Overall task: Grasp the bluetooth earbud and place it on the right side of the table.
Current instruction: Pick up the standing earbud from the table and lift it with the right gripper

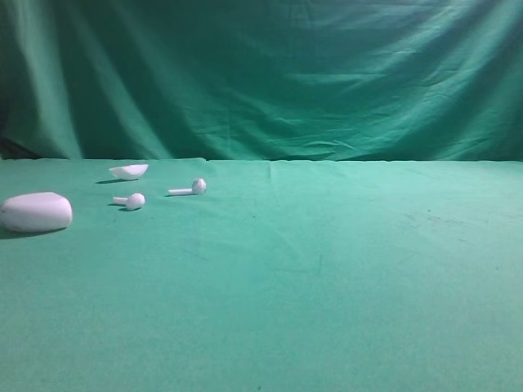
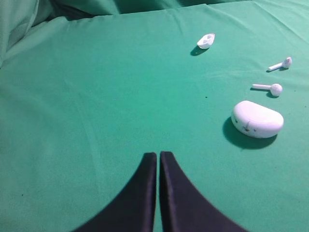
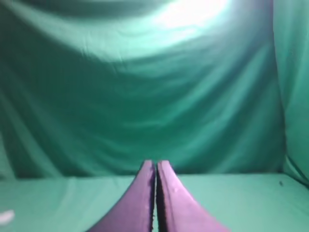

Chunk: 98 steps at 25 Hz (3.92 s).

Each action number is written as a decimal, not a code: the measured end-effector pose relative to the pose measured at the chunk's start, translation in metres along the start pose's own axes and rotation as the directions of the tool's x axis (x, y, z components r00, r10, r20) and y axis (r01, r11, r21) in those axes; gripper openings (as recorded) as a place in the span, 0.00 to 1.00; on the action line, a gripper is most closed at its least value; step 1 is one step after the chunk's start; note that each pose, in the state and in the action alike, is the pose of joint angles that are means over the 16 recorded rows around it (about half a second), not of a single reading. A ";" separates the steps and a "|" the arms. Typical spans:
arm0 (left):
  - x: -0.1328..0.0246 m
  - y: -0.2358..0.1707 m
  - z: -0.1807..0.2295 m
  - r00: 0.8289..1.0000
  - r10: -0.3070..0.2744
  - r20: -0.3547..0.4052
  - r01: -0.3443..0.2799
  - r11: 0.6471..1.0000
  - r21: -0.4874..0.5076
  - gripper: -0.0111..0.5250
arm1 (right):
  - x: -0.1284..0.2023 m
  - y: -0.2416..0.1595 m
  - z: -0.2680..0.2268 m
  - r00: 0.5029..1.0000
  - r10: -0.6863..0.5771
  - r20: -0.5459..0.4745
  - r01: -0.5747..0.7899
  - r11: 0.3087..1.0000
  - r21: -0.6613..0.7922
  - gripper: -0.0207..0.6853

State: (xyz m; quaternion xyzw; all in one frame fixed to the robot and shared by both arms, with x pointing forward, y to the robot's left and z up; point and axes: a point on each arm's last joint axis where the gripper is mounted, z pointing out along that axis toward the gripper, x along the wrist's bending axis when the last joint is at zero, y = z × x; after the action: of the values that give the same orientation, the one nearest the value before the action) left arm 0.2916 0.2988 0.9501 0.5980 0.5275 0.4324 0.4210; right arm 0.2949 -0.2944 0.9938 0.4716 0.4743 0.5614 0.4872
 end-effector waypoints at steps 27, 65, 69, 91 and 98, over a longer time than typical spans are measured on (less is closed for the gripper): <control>0.000 0.000 0.000 1.000 0.000 0.000 0.000 1.000 0.000 0.02 | 0.058 0.061 0.198 0.979 0.070 -0.190 0.159 0.320 0.934 0.03; 0.000 0.000 0.000 1.000 0.000 0.000 0.000 1.000 0.000 0.02 | 0.281 -0.099 0.368 0.860 0.063 -0.506 0.490 0.168 0.855 0.57; 0.000 0.000 0.000 1.000 0.000 0.000 0.000 1.000 0.000 0.02 | 0.281 -0.105 0.370 0.861 0.059 -0.506 0.489 0.177 0.854 0.55; 0.000 0.000 0.000 1.000 0.000 0.000 0.000 1.000 0.000 0.02 | 0.284 -0.085 0.375 0.863 0.053 -0.502 0.483 0.200 0.852 0.20; 0.000 0.000 0.000 1.000 0.000 0.000 0.000 1.000 0.000 0.02 | 0.268 -0.021 0.379 0.884 0.030 -0.467 0.440 0.285 0.851 0.20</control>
State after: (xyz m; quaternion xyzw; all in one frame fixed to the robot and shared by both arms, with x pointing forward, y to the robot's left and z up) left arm 0.2916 0.2988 0.9501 0.5980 0.5275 0.4325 0.4209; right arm 0.6512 0.0014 1.0309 0.4740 0.8560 0.1895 0.0817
